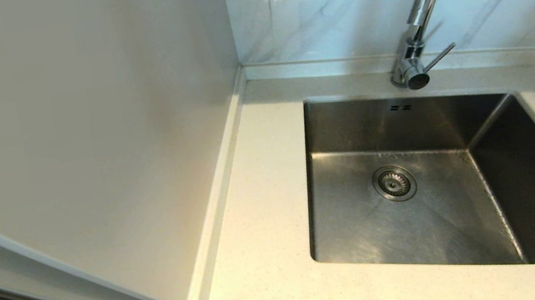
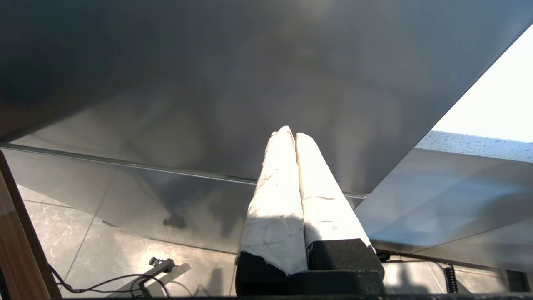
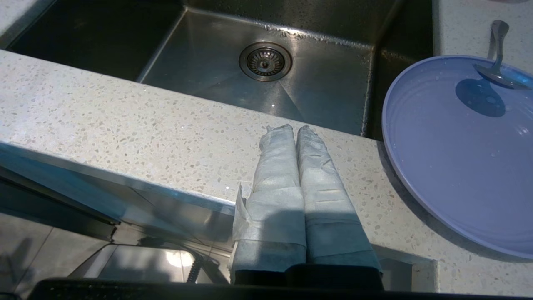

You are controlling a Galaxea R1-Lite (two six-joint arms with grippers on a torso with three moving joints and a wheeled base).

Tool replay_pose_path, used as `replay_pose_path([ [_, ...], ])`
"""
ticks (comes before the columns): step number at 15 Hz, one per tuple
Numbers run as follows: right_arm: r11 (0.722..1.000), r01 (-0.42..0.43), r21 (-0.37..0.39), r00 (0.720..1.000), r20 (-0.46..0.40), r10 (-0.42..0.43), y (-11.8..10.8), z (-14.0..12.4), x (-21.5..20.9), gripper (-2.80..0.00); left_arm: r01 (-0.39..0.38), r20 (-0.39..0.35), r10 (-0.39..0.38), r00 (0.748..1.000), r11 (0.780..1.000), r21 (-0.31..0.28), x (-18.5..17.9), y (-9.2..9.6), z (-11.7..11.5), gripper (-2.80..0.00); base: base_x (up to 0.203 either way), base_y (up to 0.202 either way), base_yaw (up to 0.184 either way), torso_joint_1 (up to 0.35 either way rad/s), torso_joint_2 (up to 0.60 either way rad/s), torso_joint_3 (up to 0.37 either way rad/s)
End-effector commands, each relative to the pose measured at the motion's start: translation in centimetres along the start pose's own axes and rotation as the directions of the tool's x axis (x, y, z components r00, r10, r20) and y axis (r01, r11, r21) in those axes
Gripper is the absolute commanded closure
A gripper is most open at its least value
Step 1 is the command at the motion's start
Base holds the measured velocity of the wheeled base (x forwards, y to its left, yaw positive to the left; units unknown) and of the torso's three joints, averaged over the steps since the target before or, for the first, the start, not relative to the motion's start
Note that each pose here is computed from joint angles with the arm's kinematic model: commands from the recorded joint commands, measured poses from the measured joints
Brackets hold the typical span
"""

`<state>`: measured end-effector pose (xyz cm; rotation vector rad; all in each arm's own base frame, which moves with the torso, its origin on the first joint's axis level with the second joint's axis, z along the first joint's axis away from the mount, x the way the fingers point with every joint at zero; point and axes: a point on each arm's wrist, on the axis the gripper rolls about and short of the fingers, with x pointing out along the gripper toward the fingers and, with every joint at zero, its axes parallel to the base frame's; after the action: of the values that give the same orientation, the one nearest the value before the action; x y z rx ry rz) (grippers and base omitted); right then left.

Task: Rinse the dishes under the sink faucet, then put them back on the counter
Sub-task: Turn on the faucet

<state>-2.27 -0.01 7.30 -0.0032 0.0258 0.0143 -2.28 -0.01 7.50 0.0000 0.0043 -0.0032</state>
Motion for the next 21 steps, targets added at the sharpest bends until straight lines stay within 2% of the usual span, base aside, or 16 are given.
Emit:
replay_pose_path([
  [1, 1.0, -0.001, 0.0, 1.0, -0.009, 0.001, 0.0, -0.3, 0.1, 0.0, 0.0, 0.0, 0.0, 1.0, 1.0, 0.0, 0.0, 0.0, 0.0, 0.0, 0.0, 0.0, 0.0, 0.0, 0.0, 0.0],
  [4, 1.0, 0.0, -0.004, 1.0, -0.011, 0.0, 0.0, -0.1, 0.1, 0.0, 0.0, 0.0, 0.0, 1.0, 1.0, 0.0, 0.0, 0.0, 0.0, 0.0, 0.0, 0.0, 0.0, 0.0, 0.0, 0.0],
  [7, 1.0, -0.005, 0.0, 1.0, 0.013, 0.005, 0.0, 2.0, -0.1, 0.0, 0.0, 0.0, 0.0, 1.0, 1.0, 0.0, 0.0, 0.0, 0.0, 0.0, 0.0, 0.0, 0.0, 0.0, 0.0, 0.0],
  [10, 1.0, -0.009, 0.001, 1.0, 0.005, 0.009, 0.0, 5.1, 0.2, 0.0, 0.001, 0.0, -0.001, 1.0, 1.0, 0.0, 0.0, 0.0, 0.0, 0.0, 0.0, 0.0, 0.0, 0.0, 0.0, 0.0],
  [14, 1.0, -0.016, -0.009, 1.0, -0.023, 0.015, 0.0, 11.2, 1.2, 0.0, 0.0, 0.0, 0.0, 1.0, 1.0, 0.0, 0.0, 0.0, 0.0, 0.0, 0.0, 0.0, 0.0, 0.0, 0.0, 0.0],
  [15, 1.0, -0.016, -0.019, 0.999, -0.049, 0.015, 0.0, 12.8, 1.4, 0.0, 0.0, 0.0, 0.0, 1.0, 1.0, 0.0, 0.0, 0.0, 0.0, 0.0, 0.0, 0.0, 0.0, 0.0, 0.0, 0.0],
  [18, 0.999, -0.023, -0.048, 0.979, -0.205, 0.013, -0.1, 17.9, 2.3, 0.0, 0.0, 0.0, 0.0, 1.0, 1.0, 0.0, 0.0, 0.0, 0.0, 0.0, 0.0, 0.0, 0.0, 0.0, 0.0, 0.0],
  [21, 0.997, -0.017, -0.069, 0.918, -0.397, -0.012, -0.1, 23.5, 4.0, 0.0, 0.001, 0.0, -0.001, 1.0, 1.0, 0.0, 0.0, 0.0, 0.0, 0.0, 0.0, 0.0, 0.0, 0.0, 0.0, 0.0],
])
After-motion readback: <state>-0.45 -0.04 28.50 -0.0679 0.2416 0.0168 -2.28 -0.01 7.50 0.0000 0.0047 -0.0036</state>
